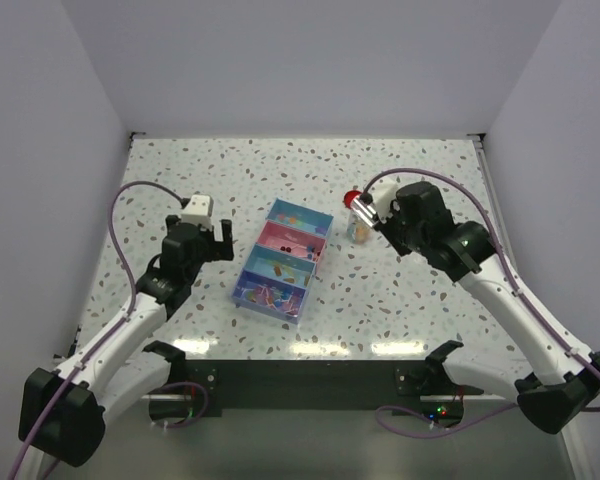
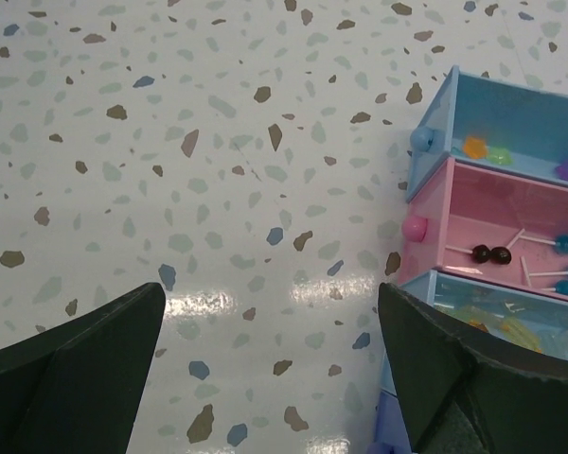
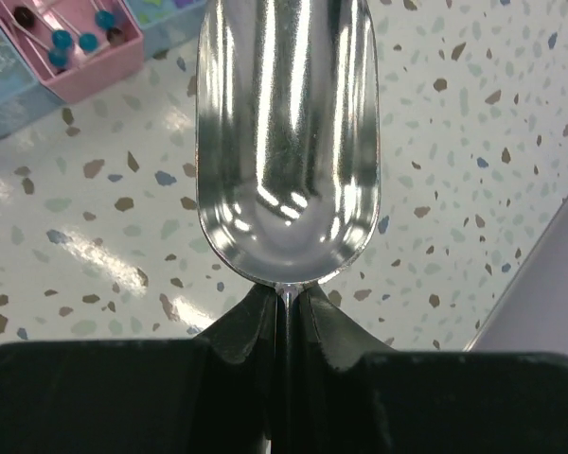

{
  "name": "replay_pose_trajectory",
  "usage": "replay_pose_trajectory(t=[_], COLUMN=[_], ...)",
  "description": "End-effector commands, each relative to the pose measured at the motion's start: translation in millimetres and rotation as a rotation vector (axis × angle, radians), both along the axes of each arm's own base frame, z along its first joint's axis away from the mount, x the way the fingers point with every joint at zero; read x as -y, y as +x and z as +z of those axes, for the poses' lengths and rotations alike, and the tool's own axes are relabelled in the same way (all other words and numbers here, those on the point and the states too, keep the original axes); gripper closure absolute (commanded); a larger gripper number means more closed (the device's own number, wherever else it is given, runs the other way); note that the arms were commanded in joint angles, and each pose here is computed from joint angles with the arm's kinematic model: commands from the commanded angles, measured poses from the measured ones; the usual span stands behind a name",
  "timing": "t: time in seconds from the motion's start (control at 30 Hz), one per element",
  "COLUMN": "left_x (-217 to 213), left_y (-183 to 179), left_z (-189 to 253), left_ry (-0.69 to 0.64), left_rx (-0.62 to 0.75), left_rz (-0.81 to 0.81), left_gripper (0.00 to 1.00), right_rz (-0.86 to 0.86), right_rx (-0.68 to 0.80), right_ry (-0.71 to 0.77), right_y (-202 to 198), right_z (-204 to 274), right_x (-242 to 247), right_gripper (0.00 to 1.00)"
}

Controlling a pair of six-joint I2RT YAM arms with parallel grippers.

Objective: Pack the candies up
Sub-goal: Adjust the storage box at the center of the board.

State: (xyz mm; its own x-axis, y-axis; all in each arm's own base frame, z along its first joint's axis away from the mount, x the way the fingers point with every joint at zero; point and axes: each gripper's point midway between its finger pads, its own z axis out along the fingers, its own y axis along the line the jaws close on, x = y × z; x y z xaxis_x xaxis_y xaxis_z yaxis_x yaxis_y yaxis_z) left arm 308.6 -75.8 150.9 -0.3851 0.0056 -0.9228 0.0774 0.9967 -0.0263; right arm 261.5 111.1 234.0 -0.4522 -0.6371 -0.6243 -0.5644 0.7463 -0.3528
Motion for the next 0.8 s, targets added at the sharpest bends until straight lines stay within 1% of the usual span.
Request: replay_pose_trajectory(t=[0.0,0.23,0.3,0.33,0.37,0.43,0.47,0.6,0.63,0.67,0.7,0.77], left_x=[10,23,25,26,28,30,34,50,57,60,62,65], left_y=[4,1,1,-1,-1,-7,-8,-24,-29,-32,-36,-43], left_z=[10,-8,-11,-15,-14,-20,-21,-35,-37,-43,-47,-56], left_ry=[-0.037,-0.064,-0.068,-0.07,-0.078,-0.085,-0.094,-0.154,-0.178,-0.189,-0.201,-0.21], left_rx=[0.007,-0.073,-0.096,-0.118,-0.132,-0.187,-0.207,-0.319,-0.343,-0.372,-0.398,-0.441], left_rz=[-0.023,-0.078,-0.083,-0.082,-0.089,-0.093,-0.109,-0.173,-0.208,-0.216,-0.221,-0.231], left_gripper=[0.01,0.03,0.04,0.05,0.06,0.09,0.1,0.15,0.16,0.17,0.21,0.24], right_rz=[0.096,0.238,0.289,0.334,0.362,0.393,0.416,0.427,0.448,0.439,0.437,0.431], right_rx=[0.068,0.039,0.003,-0.08,-0.096,-0.197,-0.208,-0.324,-0.342,-0.355,-0.368,-0.388], right_ry=[0.15,0.41,0.447,0.452,0.461,0.425,0.408,0.3,0.287,0.265,0.255,0.244], right_y=[12,1,-4,-11,-12,-21,-25,-45,-52,-53,-57,-61], right_z=[14,20,17,5,12,-3,-1,-23,-24,-28,-31,-37], right_x=[-36,-87,-100,-109,-115,-120,-125,-126,-132,-132,-133,-135], right_gripper=[1.0,1.0,1.0,1.0,1.0,1.0,1.0,1.0,1.0,1.0,1.0,1.0])
